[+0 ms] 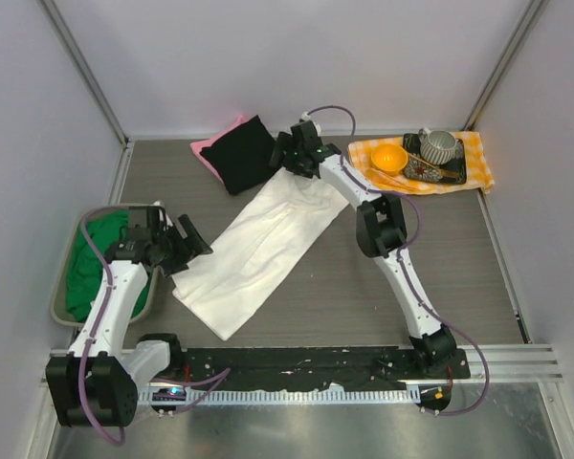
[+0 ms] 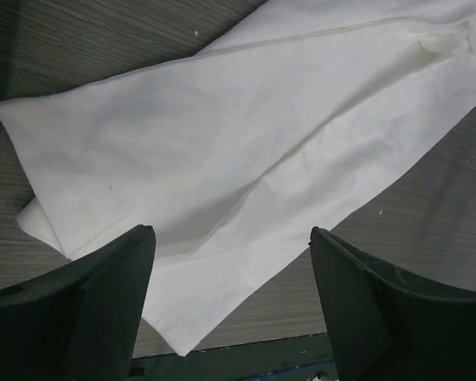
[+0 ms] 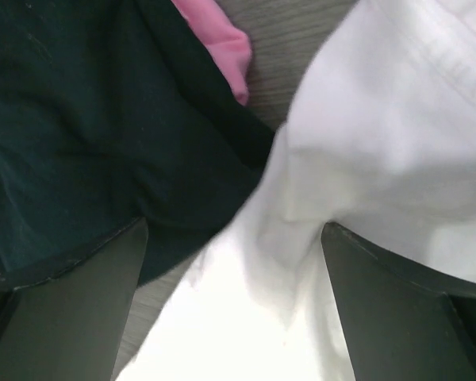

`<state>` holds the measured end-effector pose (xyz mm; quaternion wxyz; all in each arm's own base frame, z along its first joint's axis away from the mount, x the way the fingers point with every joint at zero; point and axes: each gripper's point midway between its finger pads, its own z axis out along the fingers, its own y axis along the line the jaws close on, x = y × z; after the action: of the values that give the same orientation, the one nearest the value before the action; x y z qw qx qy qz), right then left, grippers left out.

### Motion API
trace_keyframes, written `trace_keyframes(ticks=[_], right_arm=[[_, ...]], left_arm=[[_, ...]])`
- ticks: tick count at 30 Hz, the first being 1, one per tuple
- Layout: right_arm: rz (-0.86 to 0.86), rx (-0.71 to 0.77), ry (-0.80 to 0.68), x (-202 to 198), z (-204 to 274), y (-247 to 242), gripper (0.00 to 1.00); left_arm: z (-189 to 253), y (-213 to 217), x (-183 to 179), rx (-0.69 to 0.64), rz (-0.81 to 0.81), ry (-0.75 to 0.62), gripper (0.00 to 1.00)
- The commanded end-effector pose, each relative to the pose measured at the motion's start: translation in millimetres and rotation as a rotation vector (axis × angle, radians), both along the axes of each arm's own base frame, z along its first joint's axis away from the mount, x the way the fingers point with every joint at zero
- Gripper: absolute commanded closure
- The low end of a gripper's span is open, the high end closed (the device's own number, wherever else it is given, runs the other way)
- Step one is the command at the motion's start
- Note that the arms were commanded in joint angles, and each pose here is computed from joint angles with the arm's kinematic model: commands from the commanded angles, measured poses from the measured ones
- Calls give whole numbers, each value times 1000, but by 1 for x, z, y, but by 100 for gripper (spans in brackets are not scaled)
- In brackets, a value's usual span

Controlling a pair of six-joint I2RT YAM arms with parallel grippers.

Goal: Fold and stack the t-shirts

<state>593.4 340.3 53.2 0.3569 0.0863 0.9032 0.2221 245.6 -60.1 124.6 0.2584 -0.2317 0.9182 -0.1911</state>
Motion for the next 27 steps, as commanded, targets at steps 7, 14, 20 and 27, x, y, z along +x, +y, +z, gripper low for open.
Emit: trace_keyframes(ticks=[7,14,20,27], right_arm=[[-28,9,-227,-50,121,-67,0],[-67,-9,-362,-110,209,-110,0],[-39,-3,-379,-162,235,-131,0],[-27,14,-411,-204,255,-149,0]], left_arm=[[20,-21,6,-114,-41,-93,17],[9,-44,0,-185,-75,-82,20],[-26,-72,-17,-163,-89,21,20],[-57,-83,-28,-79,-89,75,21]])
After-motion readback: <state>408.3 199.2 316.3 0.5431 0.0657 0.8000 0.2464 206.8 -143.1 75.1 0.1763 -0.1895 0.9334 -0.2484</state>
